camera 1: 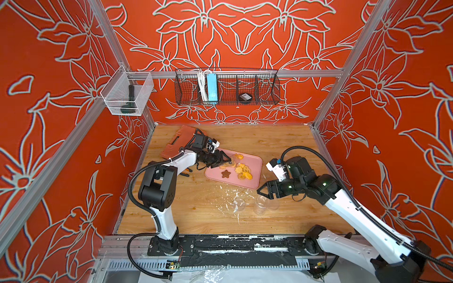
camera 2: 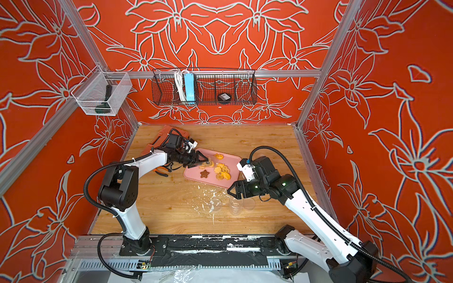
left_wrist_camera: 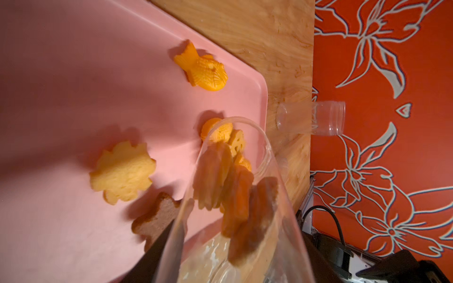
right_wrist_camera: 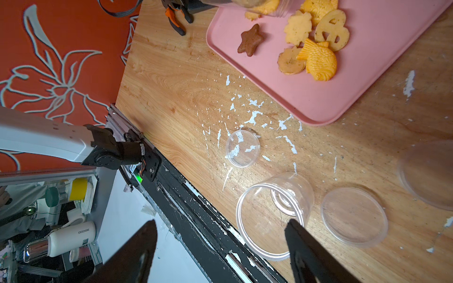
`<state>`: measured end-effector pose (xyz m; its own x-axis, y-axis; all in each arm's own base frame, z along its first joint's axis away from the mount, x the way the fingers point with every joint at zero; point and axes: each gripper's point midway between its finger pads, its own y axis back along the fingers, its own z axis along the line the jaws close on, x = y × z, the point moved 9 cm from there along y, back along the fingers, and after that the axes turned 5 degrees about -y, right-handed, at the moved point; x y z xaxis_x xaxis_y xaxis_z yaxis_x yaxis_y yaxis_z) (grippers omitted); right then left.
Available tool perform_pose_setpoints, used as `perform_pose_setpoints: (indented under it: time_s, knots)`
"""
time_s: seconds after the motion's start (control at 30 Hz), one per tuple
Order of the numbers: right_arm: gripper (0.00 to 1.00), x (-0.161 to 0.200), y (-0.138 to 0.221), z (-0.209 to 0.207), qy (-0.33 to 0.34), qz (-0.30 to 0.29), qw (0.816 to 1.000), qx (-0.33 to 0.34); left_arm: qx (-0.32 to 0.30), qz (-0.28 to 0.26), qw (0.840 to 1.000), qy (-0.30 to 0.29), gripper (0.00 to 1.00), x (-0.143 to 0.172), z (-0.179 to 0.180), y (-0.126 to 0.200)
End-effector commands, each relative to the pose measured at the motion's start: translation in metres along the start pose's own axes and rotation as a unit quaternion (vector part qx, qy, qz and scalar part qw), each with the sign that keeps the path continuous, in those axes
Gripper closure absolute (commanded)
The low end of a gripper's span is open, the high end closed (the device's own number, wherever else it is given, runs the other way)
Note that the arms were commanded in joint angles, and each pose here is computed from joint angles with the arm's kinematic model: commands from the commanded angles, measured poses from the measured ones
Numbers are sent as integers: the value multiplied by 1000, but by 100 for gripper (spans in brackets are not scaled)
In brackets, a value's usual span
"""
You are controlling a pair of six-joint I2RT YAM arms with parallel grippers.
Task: Pour the cookies out of the jar
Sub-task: Pour the cookies in the jar onto the tray.
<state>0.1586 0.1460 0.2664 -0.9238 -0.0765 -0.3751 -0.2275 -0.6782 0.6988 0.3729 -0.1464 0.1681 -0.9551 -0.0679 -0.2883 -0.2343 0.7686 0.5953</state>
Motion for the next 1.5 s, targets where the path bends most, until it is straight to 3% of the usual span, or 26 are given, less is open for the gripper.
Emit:
perform_pose_setpoints:
  time_s: [0.0,0.03,0.07,0.2,0.27,0.37,0.5,0.57,0.7,1.03,1.3,1.4,1.47]
  knots:
    - [16,1,-1,0,2,-2,1000,1,44,5,999,1,46,-2,1,2]
    - [16,1,1,0,4,-5,1000,3,98,4,995,32,49,1,5,4]
    - [16,2,2,-1,6,-8,1000,6,106,-1,993,43,50,3,8,6]
    - [16,1,1,-1,6,-3,1000,8,40,-6,999,18,50,-1,9,12]
    - [16,0,0,-1,6,-3,1000,6,-25,-10,1000,-4,50,-4,9,15]
    - [16,-2,-1,1,6,-5,1000,3,15,-12,1000,4,50,-3,9,18]
    - [16,-4,-1,2,6,-5,1000,-1,3,-14,1000,0,50,-3,10,19]
    - [16,-4,-1,2,5,-5,1000,1,34,-15,999,10,50,-2,9,21]
    - [16,-4,0,2,7,-5,1000,2,-23,-25,999,-10,50,-6,3,30]
    - [16,-7,-3,4,2,-4,1000,-7,65,-36,997,7,50,1,-14,46]
    - [16,-2,3,3,4,-9,1000,0,44,-39,998,4,50,1,-10,49]
    - [16,-2,3,3,4,-9,1000,-1,-34,-49,998,-18,50,-1,-8,54]
    - [16,-2,3,3,4,-9,1000,-2,-25,-50,998,-22,50,0,-10,58]
